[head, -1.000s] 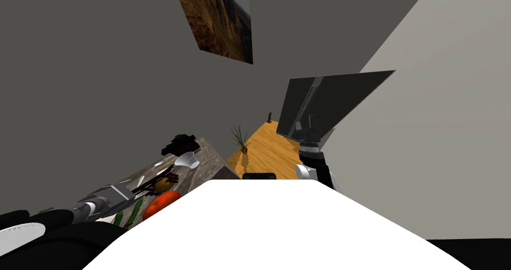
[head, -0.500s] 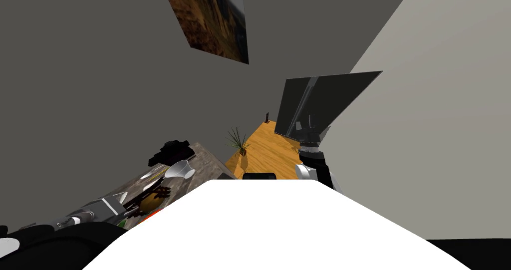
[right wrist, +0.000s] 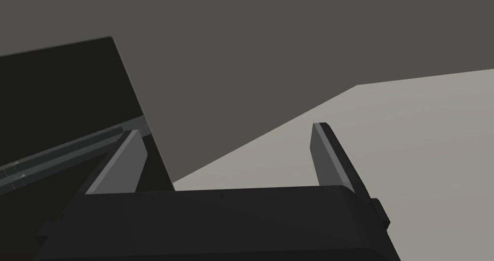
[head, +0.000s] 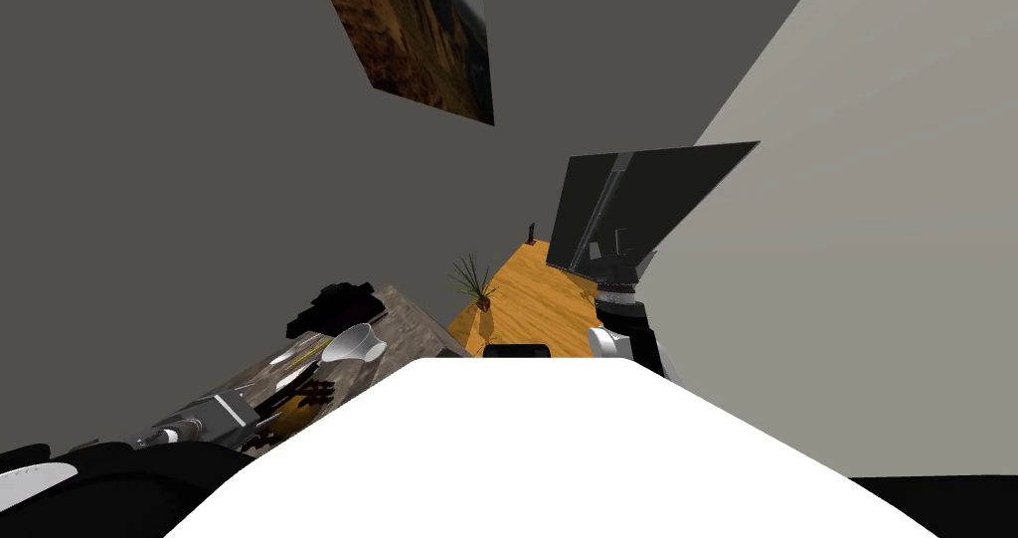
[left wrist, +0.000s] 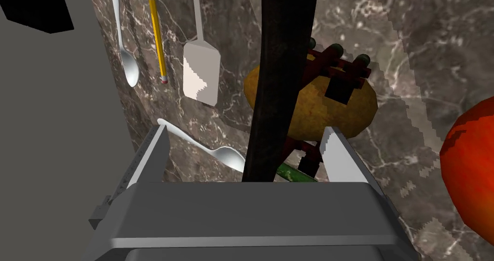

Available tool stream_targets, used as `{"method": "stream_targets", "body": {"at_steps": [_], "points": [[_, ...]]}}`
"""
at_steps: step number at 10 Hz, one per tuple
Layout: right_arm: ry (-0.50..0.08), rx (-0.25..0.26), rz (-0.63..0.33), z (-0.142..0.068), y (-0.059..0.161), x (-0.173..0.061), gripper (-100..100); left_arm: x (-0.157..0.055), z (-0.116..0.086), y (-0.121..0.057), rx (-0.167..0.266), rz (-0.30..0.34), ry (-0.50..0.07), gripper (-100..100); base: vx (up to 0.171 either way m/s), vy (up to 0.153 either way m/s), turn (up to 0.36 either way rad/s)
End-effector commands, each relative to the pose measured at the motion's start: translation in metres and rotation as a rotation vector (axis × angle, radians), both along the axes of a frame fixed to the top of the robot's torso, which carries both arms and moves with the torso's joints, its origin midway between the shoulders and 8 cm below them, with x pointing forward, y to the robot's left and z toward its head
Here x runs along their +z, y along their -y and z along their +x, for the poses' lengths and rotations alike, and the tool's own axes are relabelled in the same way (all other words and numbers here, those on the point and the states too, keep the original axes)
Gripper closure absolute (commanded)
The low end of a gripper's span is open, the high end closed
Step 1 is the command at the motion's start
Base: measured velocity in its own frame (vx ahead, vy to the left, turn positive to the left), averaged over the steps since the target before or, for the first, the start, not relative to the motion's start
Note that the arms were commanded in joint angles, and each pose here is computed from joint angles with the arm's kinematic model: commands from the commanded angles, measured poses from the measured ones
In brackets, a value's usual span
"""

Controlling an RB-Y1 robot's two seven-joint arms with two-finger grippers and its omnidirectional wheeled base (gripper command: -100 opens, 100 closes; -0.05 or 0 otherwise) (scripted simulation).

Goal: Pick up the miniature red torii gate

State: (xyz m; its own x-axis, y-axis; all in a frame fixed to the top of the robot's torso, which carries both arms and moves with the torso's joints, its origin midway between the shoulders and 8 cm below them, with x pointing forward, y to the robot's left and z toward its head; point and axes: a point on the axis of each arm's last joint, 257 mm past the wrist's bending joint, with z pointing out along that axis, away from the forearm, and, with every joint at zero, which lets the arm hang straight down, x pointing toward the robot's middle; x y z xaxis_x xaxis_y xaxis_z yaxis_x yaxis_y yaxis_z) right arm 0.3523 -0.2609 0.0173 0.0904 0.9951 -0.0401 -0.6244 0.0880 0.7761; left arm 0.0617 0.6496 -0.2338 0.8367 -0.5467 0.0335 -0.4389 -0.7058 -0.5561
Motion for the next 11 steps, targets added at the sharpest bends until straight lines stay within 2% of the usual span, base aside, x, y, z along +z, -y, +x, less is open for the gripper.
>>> {"method": "stream_targets", "body": {"at_steps": [1,2,6,7,8,9,10,11], "points": [[0.0,0.0,0.0,0.0,0.0,0.0,0,0.0,0.0,0.0,0.0,0.0,0.0,-100,0.002,0.008,-0.01],[0.0,0.0,0.0,0.0,0.0,0.0,0,-0.001,0.0,0.0,-0.001,0.001,0.001,100,0.0,0.0,0.0],[0.0,0.0,0.0,0.0,0.0,0.0,0,0.0,0.0,-0.001,-0.002,0.003,0.0,100,0.0,0.0,-0.001],[0.0,0.0,0.0,0.0,0.0,0.0,0,0.0,0.0,-0.001,-0.002,0.003,-0.001,0,0.0,0.0,0.0],[0.0,0.0,0.0,0.0,0.0,0.0,0,0.01,-0.001,0.004,-0.006,0.001,0.0,100,-0.003,-0.011,0.059],[0.0,0.0,0.0,0.0,0.0,0.0,0,0.016,-0.001,0.007,-0.009,0.001,-0.001,100,-0.009,-0.023,0.063],[0.0,0.0,0.0,0.0,0.0,0.0,0,0.013,-0.001,0.006,-0.009,0.004,0.0,100,-0.005,-0.011,0.014],[0.0,0.0,0.0,0.0,0.0,0.0,0,0.014,-0.001,0.007,-0.009,0.002,-0.001,0,0.0,0.0,0.0]]}}
